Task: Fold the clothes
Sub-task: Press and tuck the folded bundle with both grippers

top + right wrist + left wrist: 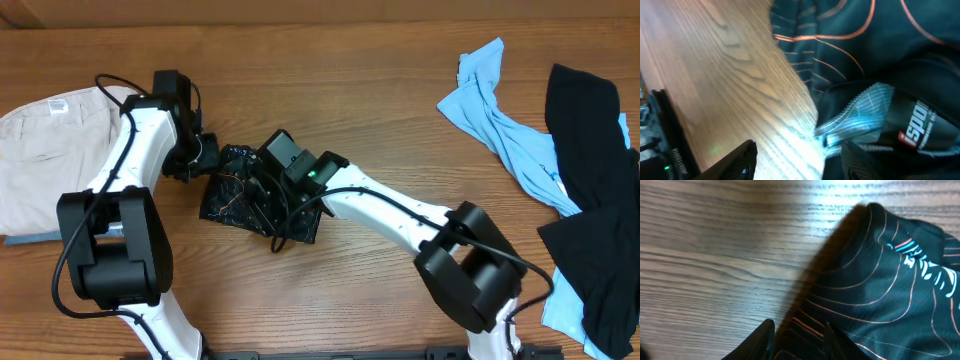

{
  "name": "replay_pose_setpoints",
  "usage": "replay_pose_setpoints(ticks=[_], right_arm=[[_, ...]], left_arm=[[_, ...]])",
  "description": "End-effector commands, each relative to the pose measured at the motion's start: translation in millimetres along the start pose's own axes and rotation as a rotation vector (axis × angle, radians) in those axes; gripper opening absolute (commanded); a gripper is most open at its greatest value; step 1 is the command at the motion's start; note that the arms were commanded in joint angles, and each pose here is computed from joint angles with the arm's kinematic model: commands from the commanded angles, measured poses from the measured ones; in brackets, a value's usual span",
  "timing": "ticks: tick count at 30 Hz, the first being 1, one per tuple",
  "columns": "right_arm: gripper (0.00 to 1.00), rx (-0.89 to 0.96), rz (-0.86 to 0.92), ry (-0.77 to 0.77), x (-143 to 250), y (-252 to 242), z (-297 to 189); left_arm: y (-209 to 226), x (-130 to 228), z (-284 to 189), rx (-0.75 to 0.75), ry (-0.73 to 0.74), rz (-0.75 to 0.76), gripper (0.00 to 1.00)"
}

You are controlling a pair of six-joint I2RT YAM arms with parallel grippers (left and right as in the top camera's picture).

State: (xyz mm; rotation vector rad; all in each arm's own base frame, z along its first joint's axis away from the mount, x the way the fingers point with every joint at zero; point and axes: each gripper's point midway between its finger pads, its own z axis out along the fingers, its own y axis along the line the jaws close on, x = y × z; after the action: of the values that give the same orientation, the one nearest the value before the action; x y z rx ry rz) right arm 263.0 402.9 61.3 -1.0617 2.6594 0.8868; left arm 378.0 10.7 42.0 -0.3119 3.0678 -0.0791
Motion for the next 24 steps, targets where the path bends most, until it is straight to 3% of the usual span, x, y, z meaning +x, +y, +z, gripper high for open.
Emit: replay_pose_setpoints(ticks=[1,3,9,11,13,15,22,24], right_arm=[[0.57,0.000,0.013,0.017,1.5,-7.9,13.7],[0.56,0.000,0.014,0.020,2.2,-9.7,17.1],[0.12,-0.002,0.009,0.009,0.5,-10.1,18.6],[0.13,-0.002,0.009,0.009,0.5,-10.1,18.6],[0.26,-0.002,0.008,0.008,0.0,-10.1,18.6],[0.31,-0.003,0.005,0.003,-1.2,-9.9,18.6],[0.28,-0.001,-0.008,-0.023,-7.7,-10.1,19.5],[0.15,0.025,-0.006,-0.026,-7.9,-15.2,20.5]], left_arm=[[-8.7,6.0,7.4,0.043,0.027,0.023,0.36],[-11.0,6.4,7.2,0.057,0.029,0.023,0.36],[-14.9,10.1,7.1,0.078,0.044,0.023,0.37],[-14.6,12.4,7.0,0.077,0.053,0.022,0.37],[-14.2,14.7,6.9,0.075,0.063,0.021,0.38],[-13.9,16.0,6.8,0.074,0.068,0.021,0.37],[-13.3,20.4,6.5,0.072,0.086,0.019,0.37],[-13.2,21.9,6.4,0.071,0.092,0.019,0.37]])
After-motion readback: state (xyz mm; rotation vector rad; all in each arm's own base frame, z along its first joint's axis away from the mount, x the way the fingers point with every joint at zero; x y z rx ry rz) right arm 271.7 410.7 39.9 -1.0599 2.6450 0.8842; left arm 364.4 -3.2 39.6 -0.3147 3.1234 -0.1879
